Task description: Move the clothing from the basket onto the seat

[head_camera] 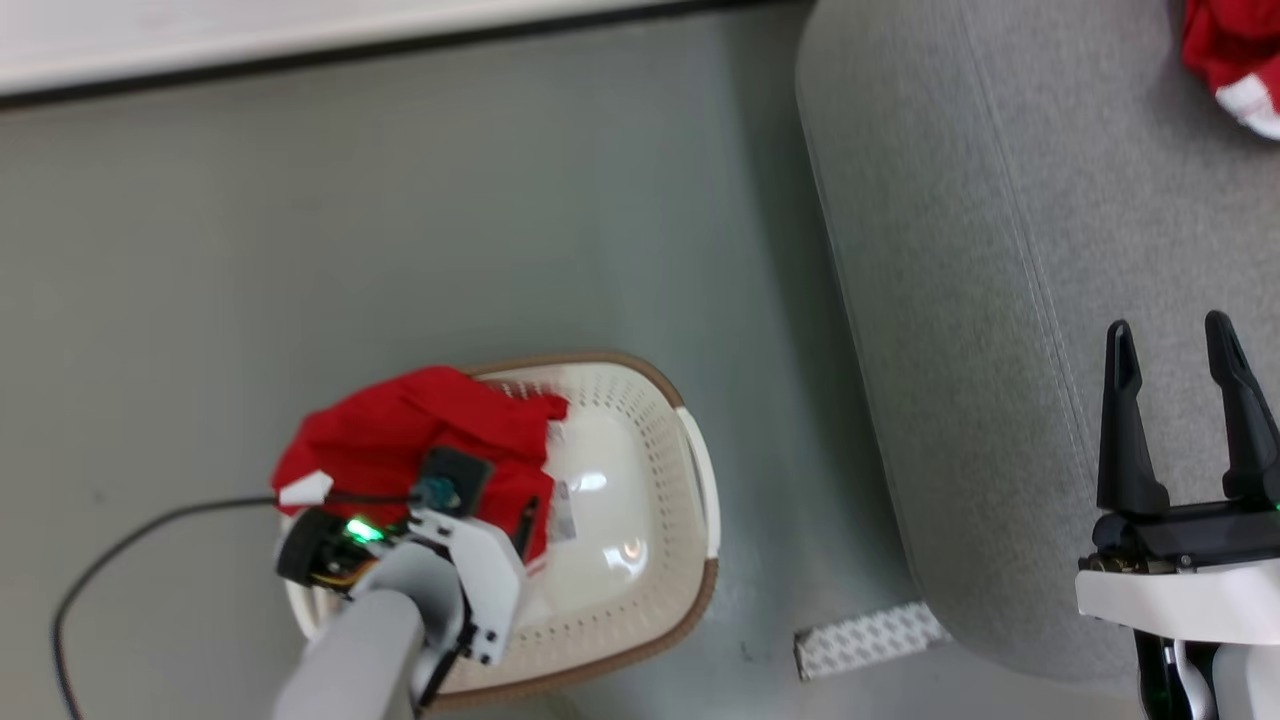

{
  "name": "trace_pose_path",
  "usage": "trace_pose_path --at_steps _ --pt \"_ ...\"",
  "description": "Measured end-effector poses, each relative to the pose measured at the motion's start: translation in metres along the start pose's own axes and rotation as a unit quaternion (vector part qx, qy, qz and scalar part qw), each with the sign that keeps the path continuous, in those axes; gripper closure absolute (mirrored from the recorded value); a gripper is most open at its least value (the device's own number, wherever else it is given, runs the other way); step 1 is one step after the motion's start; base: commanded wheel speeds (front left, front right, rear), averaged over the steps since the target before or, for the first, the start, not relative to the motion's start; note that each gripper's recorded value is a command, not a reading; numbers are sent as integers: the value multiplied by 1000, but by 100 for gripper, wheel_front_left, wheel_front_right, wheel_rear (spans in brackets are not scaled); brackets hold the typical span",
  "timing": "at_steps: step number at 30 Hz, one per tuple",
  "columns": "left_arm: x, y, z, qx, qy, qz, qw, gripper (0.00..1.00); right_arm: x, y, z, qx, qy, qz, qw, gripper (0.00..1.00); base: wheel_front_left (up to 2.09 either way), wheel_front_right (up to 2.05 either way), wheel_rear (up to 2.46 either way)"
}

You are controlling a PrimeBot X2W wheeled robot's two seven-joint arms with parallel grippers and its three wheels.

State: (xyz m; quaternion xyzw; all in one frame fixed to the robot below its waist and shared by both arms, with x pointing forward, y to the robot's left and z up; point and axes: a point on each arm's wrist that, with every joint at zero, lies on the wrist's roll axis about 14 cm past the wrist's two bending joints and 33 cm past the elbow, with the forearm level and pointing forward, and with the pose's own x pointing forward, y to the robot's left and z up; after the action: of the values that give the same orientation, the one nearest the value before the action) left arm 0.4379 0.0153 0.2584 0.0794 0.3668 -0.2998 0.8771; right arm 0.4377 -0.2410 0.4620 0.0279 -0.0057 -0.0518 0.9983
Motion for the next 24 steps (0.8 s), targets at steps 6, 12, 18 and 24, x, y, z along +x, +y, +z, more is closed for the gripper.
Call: trace_pose_path --at_steps 6,12,18,24 --pt "34 13 -51 -10 88 4 996 0 7 -9 -25 -2 28 -13 1000 0 0 0 0" --pt "66 28 -86 -24 137 21 990 0 16 -15 -47 -8 49 -19 999 0 0 0 0" --pt "97 44 -105 -36 148 35 988 0 24 -18 -72 -16 71 -19 997 0 0 0 0" --pt "126 55 -119 -48 150 40 987 0 30 -15 -97 -17 93 -12 995 0 0 0 0"
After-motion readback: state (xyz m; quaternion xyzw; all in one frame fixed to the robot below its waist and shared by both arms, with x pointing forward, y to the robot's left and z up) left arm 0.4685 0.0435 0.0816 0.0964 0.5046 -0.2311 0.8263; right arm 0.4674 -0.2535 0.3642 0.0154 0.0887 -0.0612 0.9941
